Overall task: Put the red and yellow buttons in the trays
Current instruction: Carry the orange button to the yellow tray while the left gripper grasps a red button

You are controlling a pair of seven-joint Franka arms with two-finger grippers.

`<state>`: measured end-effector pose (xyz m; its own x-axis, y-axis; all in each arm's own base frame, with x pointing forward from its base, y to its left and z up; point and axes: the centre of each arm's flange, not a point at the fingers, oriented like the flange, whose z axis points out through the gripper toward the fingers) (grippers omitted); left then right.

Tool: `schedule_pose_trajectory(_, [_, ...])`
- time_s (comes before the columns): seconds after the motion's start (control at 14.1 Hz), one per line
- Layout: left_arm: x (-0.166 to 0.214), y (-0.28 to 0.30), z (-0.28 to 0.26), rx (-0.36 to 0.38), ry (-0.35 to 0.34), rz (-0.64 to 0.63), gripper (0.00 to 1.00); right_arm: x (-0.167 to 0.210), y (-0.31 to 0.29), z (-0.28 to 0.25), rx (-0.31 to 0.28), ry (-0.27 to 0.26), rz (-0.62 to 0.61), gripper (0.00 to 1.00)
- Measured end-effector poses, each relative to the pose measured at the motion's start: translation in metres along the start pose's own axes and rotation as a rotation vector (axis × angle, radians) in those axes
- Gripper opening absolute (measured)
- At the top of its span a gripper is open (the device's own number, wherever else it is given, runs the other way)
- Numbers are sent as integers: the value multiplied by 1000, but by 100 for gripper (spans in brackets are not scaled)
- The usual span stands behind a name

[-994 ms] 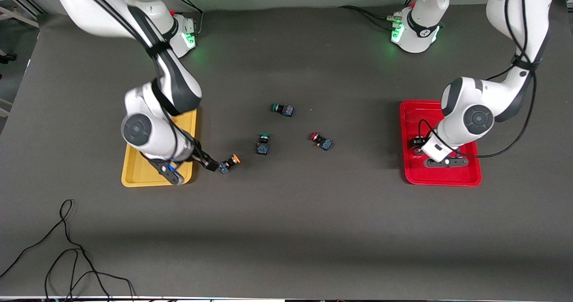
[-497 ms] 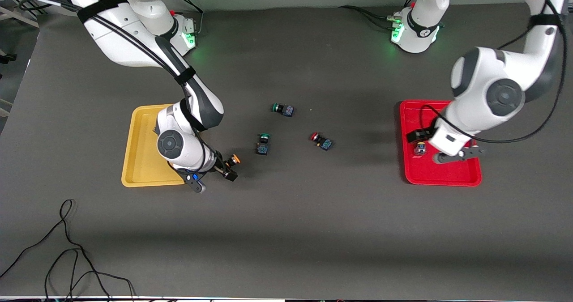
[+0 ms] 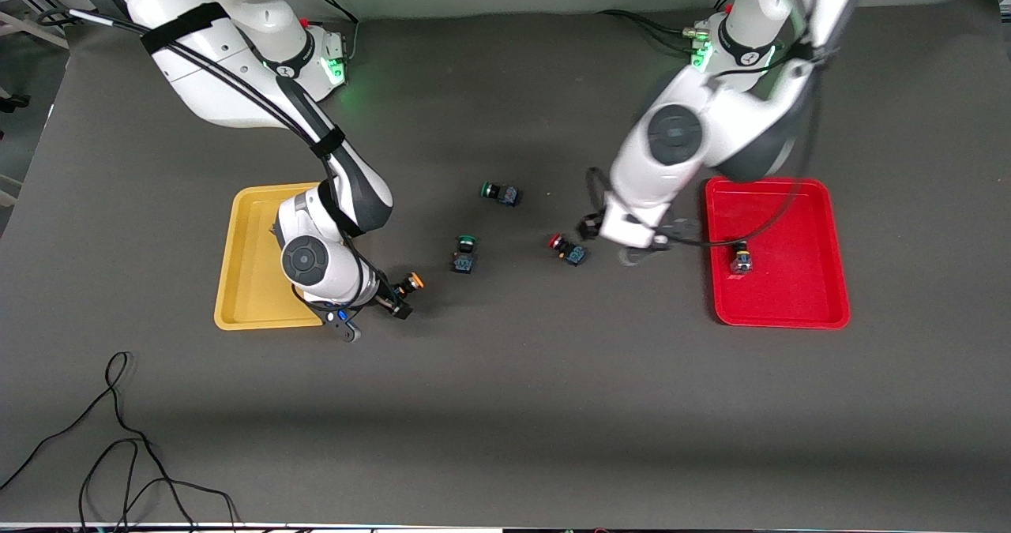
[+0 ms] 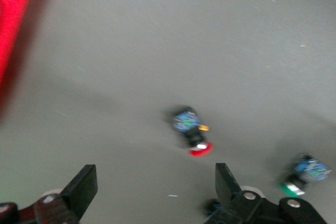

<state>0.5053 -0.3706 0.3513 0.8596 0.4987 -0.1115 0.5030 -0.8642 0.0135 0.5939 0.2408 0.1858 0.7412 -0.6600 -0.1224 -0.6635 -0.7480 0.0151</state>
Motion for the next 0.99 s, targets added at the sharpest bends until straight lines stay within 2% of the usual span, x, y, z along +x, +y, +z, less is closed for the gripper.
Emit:
schedule_pose_trajectory(0.21, [5,30,60,-9,23,-147,100,9,4,-2,4,2,16,40])
schedule_pose_trajectory(0.28, [10,31,82,3,22,-186,100,13,5,-5,9,4,22,33])
schedule_pose_trajectory(0.5, [15,32,137,23,9,-272,100,20,8,-35,14,12,32,33])
schedule_pose_trajectory(0.64, [12,34,154,27,13,-292,100,25,18,-78,-16,5,13,33])
schedule_pose_trajectory(0.71, [12,34,158,32,14,-297,95,30,28,-102,-34,1,-10,33])
schedule_pose_trajectory(0.78, [12,34,160,33,15,-301,95,42,44,-124,-50,2,-38,33])
schedule_pose_trajectory(0.85, [12,33,160,34,16,-303,88,58,65,-138,-63,7,-70,33])
schedule_pose_trajectory(0.99, [14,33,162,38,16,-305,63,94,113,-133,-77,18,-122,33])
